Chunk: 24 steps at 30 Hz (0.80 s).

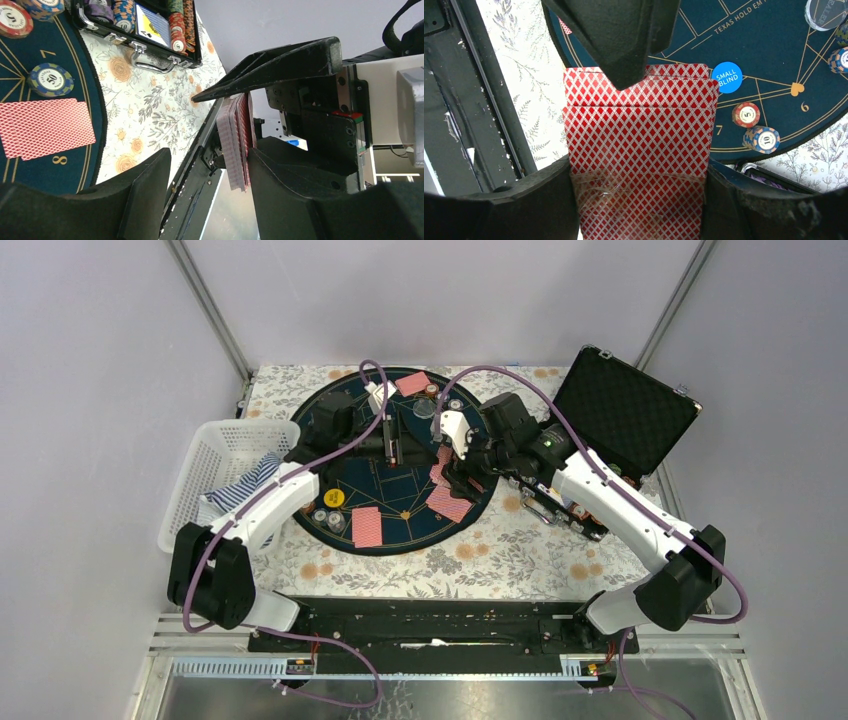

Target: Distribute texas hold em gaming equipment

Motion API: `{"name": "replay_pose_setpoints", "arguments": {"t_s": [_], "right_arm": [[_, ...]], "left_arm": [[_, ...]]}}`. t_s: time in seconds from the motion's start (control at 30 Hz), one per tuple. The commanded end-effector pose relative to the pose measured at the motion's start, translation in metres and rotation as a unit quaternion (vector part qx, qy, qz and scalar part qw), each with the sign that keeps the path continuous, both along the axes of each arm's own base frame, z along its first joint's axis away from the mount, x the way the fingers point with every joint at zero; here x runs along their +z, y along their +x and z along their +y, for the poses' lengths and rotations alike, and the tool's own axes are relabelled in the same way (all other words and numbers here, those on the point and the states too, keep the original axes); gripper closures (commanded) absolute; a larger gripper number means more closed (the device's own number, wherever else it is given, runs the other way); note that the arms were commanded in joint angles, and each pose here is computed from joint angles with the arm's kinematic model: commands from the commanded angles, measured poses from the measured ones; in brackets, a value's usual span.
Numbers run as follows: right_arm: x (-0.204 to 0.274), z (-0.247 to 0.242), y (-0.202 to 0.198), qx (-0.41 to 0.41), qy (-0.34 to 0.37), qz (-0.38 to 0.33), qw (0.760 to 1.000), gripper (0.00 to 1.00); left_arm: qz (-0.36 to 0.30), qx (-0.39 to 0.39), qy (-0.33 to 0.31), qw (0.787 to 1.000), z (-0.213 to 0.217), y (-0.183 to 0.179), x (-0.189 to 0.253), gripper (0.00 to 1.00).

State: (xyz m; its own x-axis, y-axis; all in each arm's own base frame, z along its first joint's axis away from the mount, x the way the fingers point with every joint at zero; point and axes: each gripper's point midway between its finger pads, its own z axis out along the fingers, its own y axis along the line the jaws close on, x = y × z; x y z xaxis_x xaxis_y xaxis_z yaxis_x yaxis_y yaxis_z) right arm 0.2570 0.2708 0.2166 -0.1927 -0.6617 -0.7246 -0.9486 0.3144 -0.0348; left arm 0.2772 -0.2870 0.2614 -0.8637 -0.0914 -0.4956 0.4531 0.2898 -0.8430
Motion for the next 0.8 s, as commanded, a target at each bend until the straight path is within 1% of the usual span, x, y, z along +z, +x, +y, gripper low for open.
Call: {"name": "replay_pose_setpoints", "arguments": {"t_s": [0.0, 0.13, 0.37, 0.47, 0.67, 0.77], "right_arm": [[0.016, 0.007, 0.006, 0.004, 0.013, -0.026, 1.000, 1.00], [0.015, 0.007, 0.005, 0.006, 0.012, -0.024, 1.000, 1.00], [0.019, 0.008, 0.005, 0.005, 0.014, -0.028, 0.999, 1.00], [0.019, 0.007, 0.006, 0.002, 0.013, -0.032, 0.999, 1.00], [0.020, 0.003, 0.005, -0.003, 0.012, -0.039, 0.999, 1.00], [0.019, 0.000, 0.005, -0.005, 0.010, -0.042, 0.999, 1.00]], "left_arm": [[-0.029, -0.023, -0.031, 0.999, -0.003, -0.008, 0.016, 0.38], [-0.032, -0.029, -0.047, 0.998, -0.004, -0.012, 0.022, 0.38], [-0.016, -0.031, -0.035, 0.999, -0.009, -0.011, 0.013, 0.40], [-0.011, -0.031, -0.026, 0.999, -0.010, -0.009, 0.008, 0.45], [-0.010, -0.017, -0.013, 1.000, -0.007, -0.004, 0.004, 0.62], [-0.018, -0.008, -0.014, 1.000, -0.003, -0.002, 0.007, 0.66]]}}
